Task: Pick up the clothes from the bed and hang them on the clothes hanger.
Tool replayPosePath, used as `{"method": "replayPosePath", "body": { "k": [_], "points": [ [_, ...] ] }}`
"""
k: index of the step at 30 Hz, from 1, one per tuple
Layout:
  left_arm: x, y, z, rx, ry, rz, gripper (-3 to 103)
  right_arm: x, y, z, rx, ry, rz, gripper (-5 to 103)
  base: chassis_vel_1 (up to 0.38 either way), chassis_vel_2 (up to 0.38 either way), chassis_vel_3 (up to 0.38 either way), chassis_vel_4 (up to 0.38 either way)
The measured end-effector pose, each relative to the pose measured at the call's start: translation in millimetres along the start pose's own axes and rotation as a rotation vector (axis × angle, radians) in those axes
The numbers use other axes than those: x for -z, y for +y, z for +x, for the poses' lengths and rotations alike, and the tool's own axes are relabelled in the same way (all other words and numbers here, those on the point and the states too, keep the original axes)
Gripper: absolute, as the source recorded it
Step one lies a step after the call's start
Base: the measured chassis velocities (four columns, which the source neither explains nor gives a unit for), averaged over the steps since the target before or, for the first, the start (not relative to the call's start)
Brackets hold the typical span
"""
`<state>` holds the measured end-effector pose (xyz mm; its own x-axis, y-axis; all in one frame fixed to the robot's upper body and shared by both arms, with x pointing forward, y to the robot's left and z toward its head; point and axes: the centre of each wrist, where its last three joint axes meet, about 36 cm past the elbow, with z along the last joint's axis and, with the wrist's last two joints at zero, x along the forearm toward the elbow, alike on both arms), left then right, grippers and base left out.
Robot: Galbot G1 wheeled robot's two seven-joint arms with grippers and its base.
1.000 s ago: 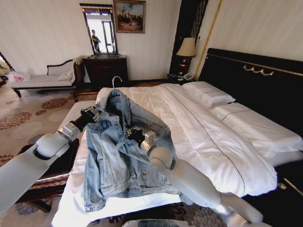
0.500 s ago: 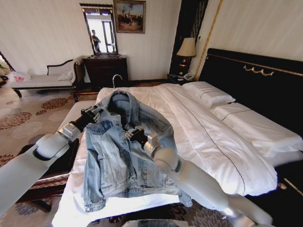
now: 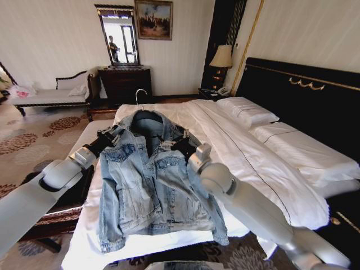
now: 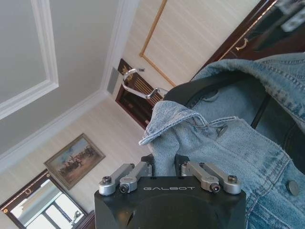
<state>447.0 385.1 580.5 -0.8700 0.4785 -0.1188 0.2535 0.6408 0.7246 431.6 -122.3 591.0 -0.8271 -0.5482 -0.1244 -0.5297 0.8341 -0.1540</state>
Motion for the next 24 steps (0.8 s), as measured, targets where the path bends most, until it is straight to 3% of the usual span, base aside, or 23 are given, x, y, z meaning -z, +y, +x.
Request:
{"method": "replayPosePath", "body": {
  "k": [11,15,24],
  "points": [
    [4.9,-2.3,0.9,-0.015,-0.009,-0.013,21,25.5,-13.9,-54.7,0.019,0.077,0.093,100,0.000,0.000,0.000,0.000],
    [6.0,-3.8,1.0,-0.021,-0.012,-0.016,21,40.4,-25.4,-76.2,0.027,0.101,0.155,100,0.000,0.000,0.000,0.000],
    [5.8,-5.4,0.5,-0.022,-0.015,-0.019,21,51.3,-31.0,-76.5,0.071,0.164,0.178,100,0.000,0.000,0.000,0.000]
  ]
}}
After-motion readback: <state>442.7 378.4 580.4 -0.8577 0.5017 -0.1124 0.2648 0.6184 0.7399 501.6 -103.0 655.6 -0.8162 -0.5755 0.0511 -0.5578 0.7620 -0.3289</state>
